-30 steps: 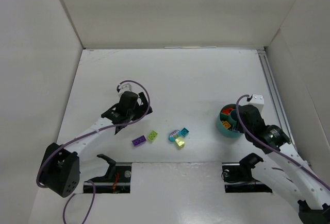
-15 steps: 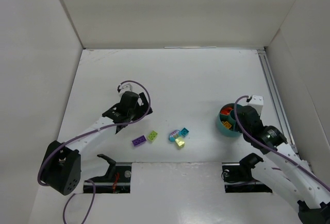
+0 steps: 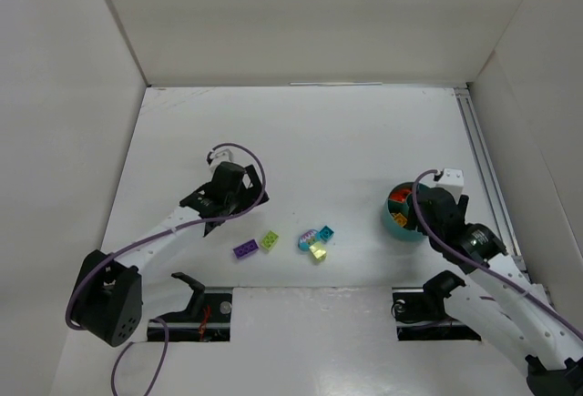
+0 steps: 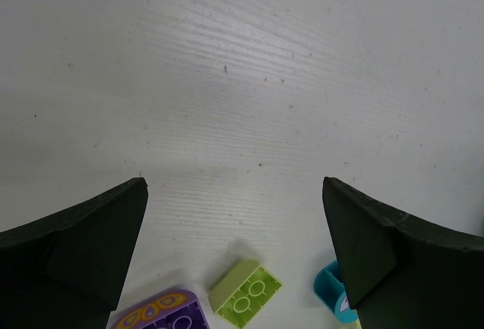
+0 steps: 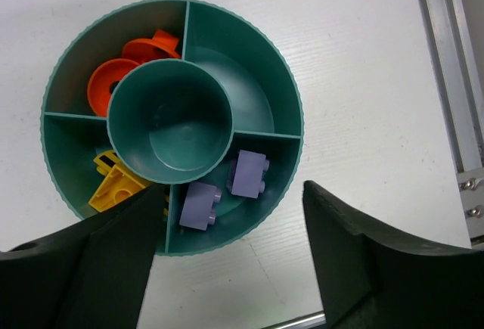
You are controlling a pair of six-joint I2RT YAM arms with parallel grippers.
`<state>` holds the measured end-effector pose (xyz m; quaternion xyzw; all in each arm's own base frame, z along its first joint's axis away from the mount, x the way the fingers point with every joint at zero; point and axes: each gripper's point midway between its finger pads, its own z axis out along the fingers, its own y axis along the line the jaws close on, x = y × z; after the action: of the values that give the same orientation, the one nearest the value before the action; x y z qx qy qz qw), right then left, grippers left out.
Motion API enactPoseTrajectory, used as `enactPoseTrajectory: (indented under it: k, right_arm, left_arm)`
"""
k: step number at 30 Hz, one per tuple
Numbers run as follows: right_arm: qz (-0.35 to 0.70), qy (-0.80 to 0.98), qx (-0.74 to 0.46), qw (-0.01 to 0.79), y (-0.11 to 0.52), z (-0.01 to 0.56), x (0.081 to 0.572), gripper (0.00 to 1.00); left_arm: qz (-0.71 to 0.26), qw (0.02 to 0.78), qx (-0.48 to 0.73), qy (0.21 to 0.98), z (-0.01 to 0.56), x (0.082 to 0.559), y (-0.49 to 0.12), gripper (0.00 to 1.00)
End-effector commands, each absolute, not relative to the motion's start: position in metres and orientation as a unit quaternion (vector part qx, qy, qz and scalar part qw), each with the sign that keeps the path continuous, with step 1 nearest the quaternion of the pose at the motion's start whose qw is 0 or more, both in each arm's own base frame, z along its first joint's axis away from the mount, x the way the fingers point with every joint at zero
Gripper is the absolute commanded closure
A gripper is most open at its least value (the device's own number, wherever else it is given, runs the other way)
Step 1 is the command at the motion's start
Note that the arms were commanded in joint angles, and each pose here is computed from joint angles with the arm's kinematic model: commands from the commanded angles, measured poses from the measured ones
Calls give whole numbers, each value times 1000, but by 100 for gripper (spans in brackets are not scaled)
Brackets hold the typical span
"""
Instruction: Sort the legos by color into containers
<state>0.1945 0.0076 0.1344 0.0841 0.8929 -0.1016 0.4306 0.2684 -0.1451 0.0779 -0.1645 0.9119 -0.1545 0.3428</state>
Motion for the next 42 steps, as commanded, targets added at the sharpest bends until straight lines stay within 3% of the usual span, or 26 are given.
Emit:
enactPoseTrajectory:
  k: [1, 8, 10, 13, 18, 38, 42]
  right_arm:
    - [-85, 876, 73, 470, 14, 155, 209, 20]
    - [-96, 866, 24, 491, 22, 175, 230, 4]
    - [-105, 865, 7, 490, 22, 175, 233, 2]
    - [-110, 859, -7, 500, 24, 182, 240, 2]
    - [-102, 853, -22, 512, 28, 185, 243, 2]
    - [-93, 858, -69, 500, 37, 169, 243, 1]
    - [-89, 859, -72, 499, 39, 166, 244, 1]
  left_arm:
    - [-158, 338, -180, 910, 94, 265, -143, 0]
    - [-97, 213, -277, 932, 64, 208, -122, 0]
    - [-89, 195, -306, 927, 58, 195, -116, 5]
    - [-70, 184, -341, 919, 50, 173, -103, 5]
    - [-121, 201, -356, 905, 48, 174, -110, 5]
    - [-228, 197, -138, 944, 35, 143, -174, 3]
    - [-232, 192, -123, 946, 33, 142, -177, 6]
